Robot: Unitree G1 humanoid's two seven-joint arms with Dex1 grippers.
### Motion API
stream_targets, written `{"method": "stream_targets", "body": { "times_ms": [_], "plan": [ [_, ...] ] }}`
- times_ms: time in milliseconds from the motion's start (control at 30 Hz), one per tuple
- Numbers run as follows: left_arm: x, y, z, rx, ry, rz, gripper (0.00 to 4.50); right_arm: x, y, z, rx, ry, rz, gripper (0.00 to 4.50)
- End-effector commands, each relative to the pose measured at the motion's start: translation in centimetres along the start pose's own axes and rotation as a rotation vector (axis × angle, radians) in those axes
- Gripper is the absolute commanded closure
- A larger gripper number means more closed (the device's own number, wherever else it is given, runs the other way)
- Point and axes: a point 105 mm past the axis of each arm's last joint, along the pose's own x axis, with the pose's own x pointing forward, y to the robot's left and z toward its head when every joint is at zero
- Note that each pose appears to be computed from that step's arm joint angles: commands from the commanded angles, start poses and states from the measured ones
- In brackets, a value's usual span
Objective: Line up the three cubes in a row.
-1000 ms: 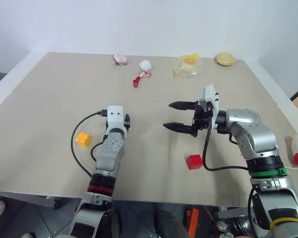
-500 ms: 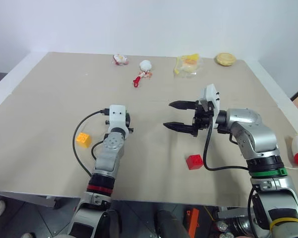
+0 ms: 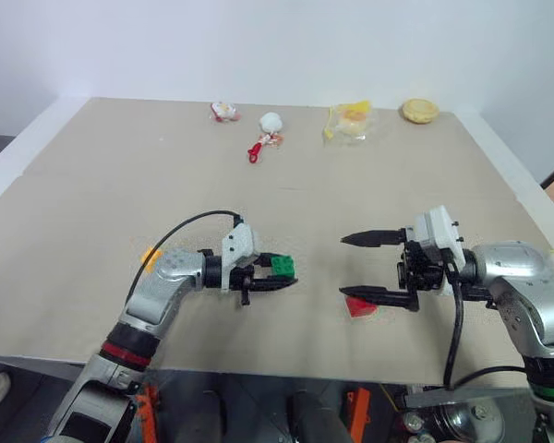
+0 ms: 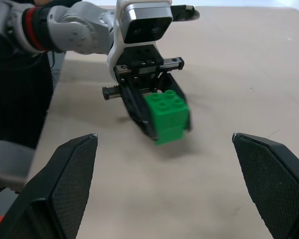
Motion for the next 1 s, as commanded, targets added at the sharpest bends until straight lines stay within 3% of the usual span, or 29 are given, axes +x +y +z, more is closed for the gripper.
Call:
{"method": "stream_targets", "body": {
  "times_ms": [33, 300, 1000],
  "plan": [
    [0.3, -0.4, 0.0, 0.031, 0.011, -0.065, 3.15, -0.7, 0.6, 1.5, -0.062, -0.010, -0.016, 0.00],
    [1.1, -1.0, -1.7, 0.054, 0.076, -0.107, 3.15, -0.9, 1.2, 1.4, -0.048, 0.007, -0.027, 0.00],
    [2.7, -1.7, -2.3, 0.066, 0.111, -0.214, 3.15, -1.1, 1.3, 1.3, -0.023, 0.023, -0.041, 0.00]
  ]
}}
